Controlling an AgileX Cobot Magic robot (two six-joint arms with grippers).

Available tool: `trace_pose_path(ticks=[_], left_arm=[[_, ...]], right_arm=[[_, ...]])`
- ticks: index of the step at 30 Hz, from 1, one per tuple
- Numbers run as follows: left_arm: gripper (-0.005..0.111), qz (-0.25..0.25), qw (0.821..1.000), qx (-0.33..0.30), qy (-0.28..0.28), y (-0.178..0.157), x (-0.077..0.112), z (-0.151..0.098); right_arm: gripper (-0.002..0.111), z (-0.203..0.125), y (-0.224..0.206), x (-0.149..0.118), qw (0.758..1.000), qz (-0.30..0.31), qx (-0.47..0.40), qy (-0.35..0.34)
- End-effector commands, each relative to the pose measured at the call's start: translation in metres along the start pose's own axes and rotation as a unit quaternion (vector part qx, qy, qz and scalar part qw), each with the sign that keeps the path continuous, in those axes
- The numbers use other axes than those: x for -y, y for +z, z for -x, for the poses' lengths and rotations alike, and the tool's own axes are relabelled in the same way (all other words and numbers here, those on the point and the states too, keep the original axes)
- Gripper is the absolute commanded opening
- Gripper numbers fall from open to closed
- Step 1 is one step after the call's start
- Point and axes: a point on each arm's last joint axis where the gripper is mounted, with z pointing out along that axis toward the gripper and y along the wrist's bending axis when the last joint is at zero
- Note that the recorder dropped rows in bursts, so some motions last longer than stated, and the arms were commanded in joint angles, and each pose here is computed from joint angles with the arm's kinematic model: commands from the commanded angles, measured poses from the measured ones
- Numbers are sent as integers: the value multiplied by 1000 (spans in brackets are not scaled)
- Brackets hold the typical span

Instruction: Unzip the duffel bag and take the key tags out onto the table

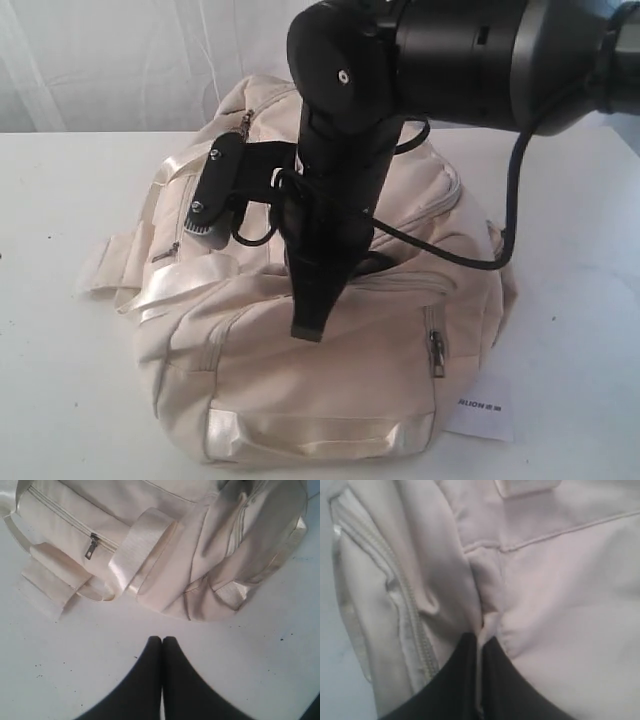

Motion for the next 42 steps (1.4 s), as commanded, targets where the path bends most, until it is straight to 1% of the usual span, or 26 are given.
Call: trace_pose_path(ticks=[1, 5, 10, 17, 20, 23, 25, 26, 28, 30, 33, 34, 35, 36, 37, 38, 39, 40, 41, 42], left_arm=[[0, -3, 1000, 1, 5, -1, 1, 1], [0, -4, 1000, 0, 5, -1, 1, 0], [0, -4, 1000, 0, 5, -1, 1, 0], [0, 1, 1000, 2, 6, -1, 1, 1], [0, 18, 1000, 11, 6, 6, -3, -1], [0, 46, 998, 33, 0, 23, -9, -4], [0, 63, 996, 50, -26, 35, -16, -3], [0, 70, 995, 56, -41, 42, -20, -1], [0, 69, 995, 43, -53, 57, -28, 4], [0, 49, 997, 8, -60, 74, -38, 13], [0, 0, 996, -58, -68, 99, -54, 36], [0, -28, 991, -94, -86, 119, -72, 51], [0, -40, 989, -101, -99, 127, -83, 59], [0, -63, 985, -96, -125, 140, -105, 75], [0, -74, 984, -85, -141, 147, -118, 82], [0, -86, 979, -40, -182, 156, -140, 96], [0, -89, 975, -18, -204, 163, -150, 101], [0, -90, 970, 8, -227, 178, -163, 107], [0, -89, 971, 18, -223, 186, -168, 108], [6, -102, 976, 30, -189, 201, -168, 111]], right_arm=[[0, -22, -5, 17, 992, -74, -98, 7], [0, -40, -16, 33, 989, -97, -100, 53], [0, -77, -19, 54, 982, -101, -120, 109], [0, -121, -18, 72, 966, -121, -167, 154], [0, -125, -19, 74, 957, -129, -163, 203], [0, -124, -20, 72, 954, -124, -151, 228], [0, -122, -20, 70, 953, -111, -138, 247], [2, -121, -20, 69, 952, -107, -134, 253], [8, -120, -20, 68, 951, -103, -130, 263], [17, -120, -22, 67, 948, -101, -123, 277], [38, -120, -27, 65, 945, -102, -113, 289], [49, -120, -36, 63, 944, -105, -99, 297], [52, -120, -41, 63, 942, -110, -92, 303], [54, -122, -54, 61, 939, -121, -75, 312], [53, -123, -60, 59, 937, -126, -68, 318], [53, -126, -74, 56, 932, -140, -46, 330], [53, -127, -79, 55, 930, -147, -33, 335], [53, -128, -92, 52, 925, -161, -7, 343], [53, -129, -97, 51, 923, -167, 4, 346], [53, -130, -104, 49, 920, -174, 21, 350]])
